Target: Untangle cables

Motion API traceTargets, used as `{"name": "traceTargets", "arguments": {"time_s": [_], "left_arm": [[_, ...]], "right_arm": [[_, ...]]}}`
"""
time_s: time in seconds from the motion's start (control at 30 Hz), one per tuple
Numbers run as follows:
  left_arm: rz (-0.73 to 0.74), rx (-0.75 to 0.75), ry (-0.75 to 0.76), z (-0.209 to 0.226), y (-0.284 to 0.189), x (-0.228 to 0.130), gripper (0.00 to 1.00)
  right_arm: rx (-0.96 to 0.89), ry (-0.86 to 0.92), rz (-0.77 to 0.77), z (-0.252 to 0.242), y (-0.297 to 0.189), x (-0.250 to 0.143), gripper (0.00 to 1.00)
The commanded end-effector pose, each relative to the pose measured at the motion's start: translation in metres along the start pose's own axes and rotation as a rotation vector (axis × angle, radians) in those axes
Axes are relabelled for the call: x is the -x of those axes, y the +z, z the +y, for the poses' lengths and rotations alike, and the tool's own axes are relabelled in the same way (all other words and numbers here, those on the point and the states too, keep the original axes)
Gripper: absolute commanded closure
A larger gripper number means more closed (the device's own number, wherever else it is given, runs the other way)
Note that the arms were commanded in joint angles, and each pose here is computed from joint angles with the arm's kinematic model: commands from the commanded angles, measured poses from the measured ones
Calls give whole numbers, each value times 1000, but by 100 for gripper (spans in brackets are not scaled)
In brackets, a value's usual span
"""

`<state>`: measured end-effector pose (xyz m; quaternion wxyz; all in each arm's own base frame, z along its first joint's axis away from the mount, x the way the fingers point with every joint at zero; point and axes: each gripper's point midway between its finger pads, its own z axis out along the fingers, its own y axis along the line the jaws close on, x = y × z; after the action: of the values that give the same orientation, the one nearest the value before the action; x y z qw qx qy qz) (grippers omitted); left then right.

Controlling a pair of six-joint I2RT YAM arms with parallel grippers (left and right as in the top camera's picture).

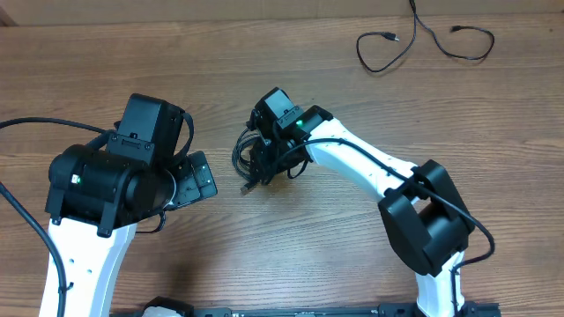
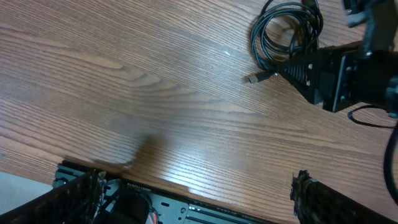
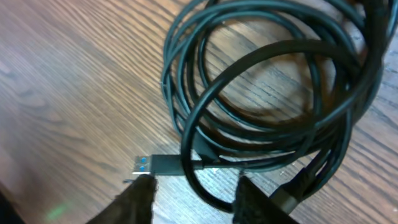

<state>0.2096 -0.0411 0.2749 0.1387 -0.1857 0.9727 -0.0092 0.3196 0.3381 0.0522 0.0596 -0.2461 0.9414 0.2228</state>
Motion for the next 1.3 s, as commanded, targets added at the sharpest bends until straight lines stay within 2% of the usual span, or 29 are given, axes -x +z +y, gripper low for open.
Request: {"name": "traceTargets", "arguments": {"time_s": [0.0,0.1,0.23,0.37,0.43,0.47,0.53,0.7,1.0,1.27], "left_arm": [[3,-2,15,0,0,1,1],[3,-1,15,0,0,1,0],[3,-1,15,0,0,1,0],[3,-1,15,0,0,1,0],[3,-1,15,0,0,1,1],[2,-1,15,0,0,1,1],[3,-1,15,0,0,1,0],[3,-1,15,0,0,1,0],[3,-1,15,0,0,1,0],[2,-1,15,0,0,1,0]], "right_arm": [[0,-10,-9,1,3,5,62],[1,-11,-13,1,3,6,64],[3,-11,-15,1,3,6,76],[6,-9,-16,2,3,7,78],[6,-9,-18,2,3,7,75],[6,-10,-19,2,3,8,66],[6,-11,-19,2,3,8,60],[6,-18,-17,2,3,7,59],[8,-21,-16,4,3,6,76],[20,10,-26,7,3,9,94]]}}
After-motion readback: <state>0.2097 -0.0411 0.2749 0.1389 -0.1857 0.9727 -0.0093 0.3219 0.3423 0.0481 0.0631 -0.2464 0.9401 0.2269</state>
